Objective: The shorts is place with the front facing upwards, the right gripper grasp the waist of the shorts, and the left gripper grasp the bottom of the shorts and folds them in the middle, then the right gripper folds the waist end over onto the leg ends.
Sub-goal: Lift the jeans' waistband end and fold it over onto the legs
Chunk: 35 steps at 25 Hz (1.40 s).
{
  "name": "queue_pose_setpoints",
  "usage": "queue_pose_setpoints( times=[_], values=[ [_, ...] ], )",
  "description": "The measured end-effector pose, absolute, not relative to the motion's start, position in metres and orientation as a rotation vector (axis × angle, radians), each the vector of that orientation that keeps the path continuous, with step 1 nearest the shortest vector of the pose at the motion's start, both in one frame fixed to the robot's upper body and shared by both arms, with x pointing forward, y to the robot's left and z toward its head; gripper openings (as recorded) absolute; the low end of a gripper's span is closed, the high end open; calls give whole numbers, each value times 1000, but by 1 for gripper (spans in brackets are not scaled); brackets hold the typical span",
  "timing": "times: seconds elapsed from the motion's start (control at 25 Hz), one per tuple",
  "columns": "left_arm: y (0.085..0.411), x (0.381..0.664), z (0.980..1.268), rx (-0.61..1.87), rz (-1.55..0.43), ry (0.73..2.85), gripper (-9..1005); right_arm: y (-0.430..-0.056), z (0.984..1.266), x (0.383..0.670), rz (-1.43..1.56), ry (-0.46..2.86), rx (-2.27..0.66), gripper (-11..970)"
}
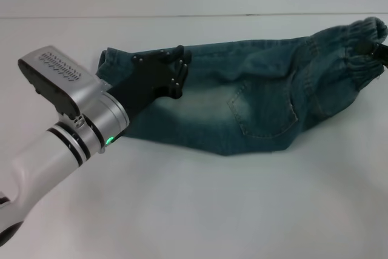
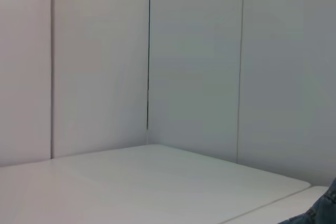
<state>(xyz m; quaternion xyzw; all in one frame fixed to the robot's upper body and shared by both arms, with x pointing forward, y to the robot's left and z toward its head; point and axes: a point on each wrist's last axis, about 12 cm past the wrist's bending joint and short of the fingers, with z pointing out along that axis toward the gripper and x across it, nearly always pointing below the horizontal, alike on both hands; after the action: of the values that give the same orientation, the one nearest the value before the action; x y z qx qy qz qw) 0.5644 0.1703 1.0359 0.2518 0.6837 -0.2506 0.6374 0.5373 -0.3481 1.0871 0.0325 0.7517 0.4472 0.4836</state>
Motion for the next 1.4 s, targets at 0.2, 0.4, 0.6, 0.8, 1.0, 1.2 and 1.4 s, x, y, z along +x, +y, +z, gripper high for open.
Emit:
queue_pose_setpoints(
  times=[0.2, 0.4, 0.6, 0.8, 1.0, 1.2, 1.4],
  values=[
    [163, 565, 1037, 591, -588, 1559, 102, -340, 1103, 532, 1210, 1755, 26, 91],
    [150, 568, 1040, 656, -568, 1546, 4, -337, 1120, 531, 1325, 1704, -12, 91],
    [137, 567, 1040, 687, -541, 1536, 4, -335, 1127, 525, 1388, 1697, -23, 92],
    [125, 563, 1037, 748, -513, 1540, 4, -333, 1126, 523, 1416, 1701, -13, 92],
    [108, 555, 1031, 823, -474, 1548, 4, -324, 1138, 532, 1478, 1658, -61, 92],
    [104, 546, 1027, 849, -493, 1545, 5, -294, 1160, 562, 1524, 1634, -175, 90],
    [98, 536, 1024, 869, -533, 1545, 5, -254, 1180, 598, 1499, 1680, -296, 87]
  ],
)
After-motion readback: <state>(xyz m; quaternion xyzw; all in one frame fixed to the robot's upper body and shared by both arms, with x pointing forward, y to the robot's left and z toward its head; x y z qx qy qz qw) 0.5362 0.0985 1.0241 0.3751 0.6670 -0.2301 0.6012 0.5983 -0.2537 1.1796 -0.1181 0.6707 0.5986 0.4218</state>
